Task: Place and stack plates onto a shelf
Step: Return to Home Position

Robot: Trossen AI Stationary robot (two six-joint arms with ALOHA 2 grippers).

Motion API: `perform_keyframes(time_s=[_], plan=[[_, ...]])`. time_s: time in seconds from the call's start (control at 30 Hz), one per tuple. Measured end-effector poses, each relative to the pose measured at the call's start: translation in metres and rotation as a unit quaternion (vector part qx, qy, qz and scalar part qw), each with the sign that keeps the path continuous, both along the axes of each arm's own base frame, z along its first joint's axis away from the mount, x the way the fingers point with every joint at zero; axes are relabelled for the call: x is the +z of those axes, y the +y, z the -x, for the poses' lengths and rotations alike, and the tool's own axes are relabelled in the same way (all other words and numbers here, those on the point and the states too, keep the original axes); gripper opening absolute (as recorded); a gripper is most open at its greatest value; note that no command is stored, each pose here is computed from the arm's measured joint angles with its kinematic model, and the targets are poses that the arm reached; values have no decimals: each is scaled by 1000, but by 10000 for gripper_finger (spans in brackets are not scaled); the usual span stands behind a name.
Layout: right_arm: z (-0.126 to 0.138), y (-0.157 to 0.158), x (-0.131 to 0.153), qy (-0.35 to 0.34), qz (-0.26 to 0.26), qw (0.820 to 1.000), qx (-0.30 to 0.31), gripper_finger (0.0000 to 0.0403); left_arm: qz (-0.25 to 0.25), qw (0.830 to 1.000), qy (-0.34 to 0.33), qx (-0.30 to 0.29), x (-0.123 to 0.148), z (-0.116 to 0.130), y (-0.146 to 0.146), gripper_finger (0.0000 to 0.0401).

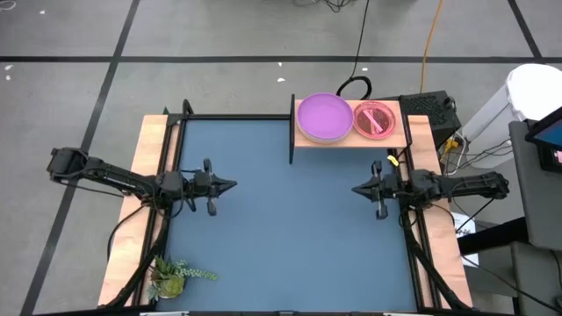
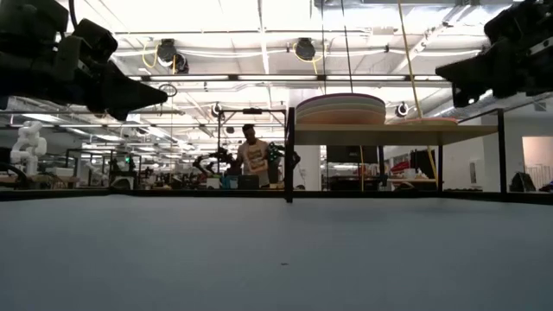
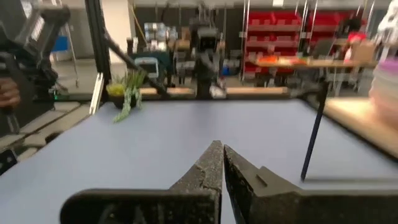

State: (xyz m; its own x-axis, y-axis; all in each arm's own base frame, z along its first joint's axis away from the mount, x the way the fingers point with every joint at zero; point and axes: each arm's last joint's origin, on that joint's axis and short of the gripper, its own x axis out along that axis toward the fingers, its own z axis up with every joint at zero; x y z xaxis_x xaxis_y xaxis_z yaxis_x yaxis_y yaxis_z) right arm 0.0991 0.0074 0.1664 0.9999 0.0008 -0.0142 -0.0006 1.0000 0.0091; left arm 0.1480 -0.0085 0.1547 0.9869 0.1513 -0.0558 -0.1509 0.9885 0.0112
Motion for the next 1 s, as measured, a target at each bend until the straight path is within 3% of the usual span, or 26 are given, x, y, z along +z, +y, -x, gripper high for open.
perform_keyframes(time_s=[0.1,0.83,1.0], plan=[[3,0,4,-26,10,1000,-3,0,1,1000,0,-5,0,0,-1,1],[2,-1,3,-16,10,1000,-12,0,3,1000,-5,-5,1,0,-1,1],[2,-1,3,-16,10,1000,-12,0,-2,999,-8,-34,2,0,-3,1]])
